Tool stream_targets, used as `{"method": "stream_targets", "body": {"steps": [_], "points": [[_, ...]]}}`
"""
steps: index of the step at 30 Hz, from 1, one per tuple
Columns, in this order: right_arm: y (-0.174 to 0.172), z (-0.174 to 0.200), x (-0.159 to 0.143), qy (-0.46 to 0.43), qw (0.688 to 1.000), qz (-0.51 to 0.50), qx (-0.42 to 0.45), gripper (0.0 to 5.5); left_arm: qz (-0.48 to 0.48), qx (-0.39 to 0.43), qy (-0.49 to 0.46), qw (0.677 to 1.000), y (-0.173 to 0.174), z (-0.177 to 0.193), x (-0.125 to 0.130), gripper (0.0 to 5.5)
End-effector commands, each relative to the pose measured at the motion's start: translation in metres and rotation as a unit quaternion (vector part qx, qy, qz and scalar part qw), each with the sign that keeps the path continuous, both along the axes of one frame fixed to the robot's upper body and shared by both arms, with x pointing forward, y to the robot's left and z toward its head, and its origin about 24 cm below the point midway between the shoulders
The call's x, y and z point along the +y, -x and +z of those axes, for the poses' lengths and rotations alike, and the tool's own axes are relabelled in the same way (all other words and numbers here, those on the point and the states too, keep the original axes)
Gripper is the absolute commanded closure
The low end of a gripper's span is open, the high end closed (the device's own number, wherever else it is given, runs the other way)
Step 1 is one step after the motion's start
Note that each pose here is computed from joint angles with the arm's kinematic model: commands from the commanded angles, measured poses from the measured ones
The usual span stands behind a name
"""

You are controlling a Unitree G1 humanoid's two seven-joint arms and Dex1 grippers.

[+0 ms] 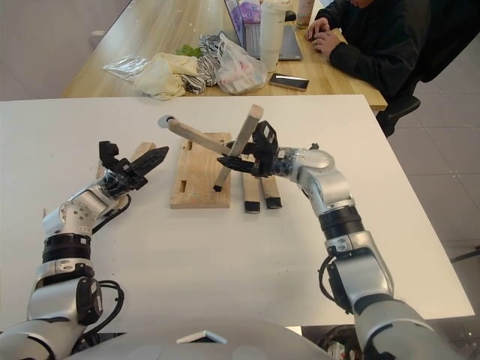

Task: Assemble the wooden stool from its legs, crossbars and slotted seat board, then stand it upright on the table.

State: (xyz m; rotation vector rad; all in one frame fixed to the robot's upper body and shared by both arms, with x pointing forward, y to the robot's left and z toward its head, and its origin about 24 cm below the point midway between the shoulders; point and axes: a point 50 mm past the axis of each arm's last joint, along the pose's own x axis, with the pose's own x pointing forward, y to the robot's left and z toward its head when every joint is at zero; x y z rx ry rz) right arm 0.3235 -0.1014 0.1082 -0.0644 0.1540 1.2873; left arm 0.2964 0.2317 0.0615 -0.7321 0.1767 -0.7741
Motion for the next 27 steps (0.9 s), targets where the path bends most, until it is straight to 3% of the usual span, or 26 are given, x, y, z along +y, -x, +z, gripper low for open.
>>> {"method": "stream_targets", "body": {"steps": [1, 12, 22, 27], "points": [[0.002, -0.037, -0.029, 0.162, 0.984, -0.015, 0.077, 3.45, 0.015, -0.001, -0.003, 1.0, 0.001, 0.001, 0.002, 1.6], [0.013, -0.066, -0.04, 0.216, 0.962, 0.117, 0.12, 3.45, 0.042, 0.005, 0.012, 0.999, 0.001, -0.004, -0.002, 1.6], [0.024, -0.109, -0.048, 0.268, 0.95, 0.076, 0.141, 3.46, 0.037, 0.005, 0.006, 0.999, -0.006, -0.001, -0.005, 1.6], [0.019, -0.102, -0.046, 0.255, 0.959, 0.076, 0.096, 3.46, 0.036, 0.005, 0.006, 0.999, -0.008, 0.001, -0.005, 1.6]]}}
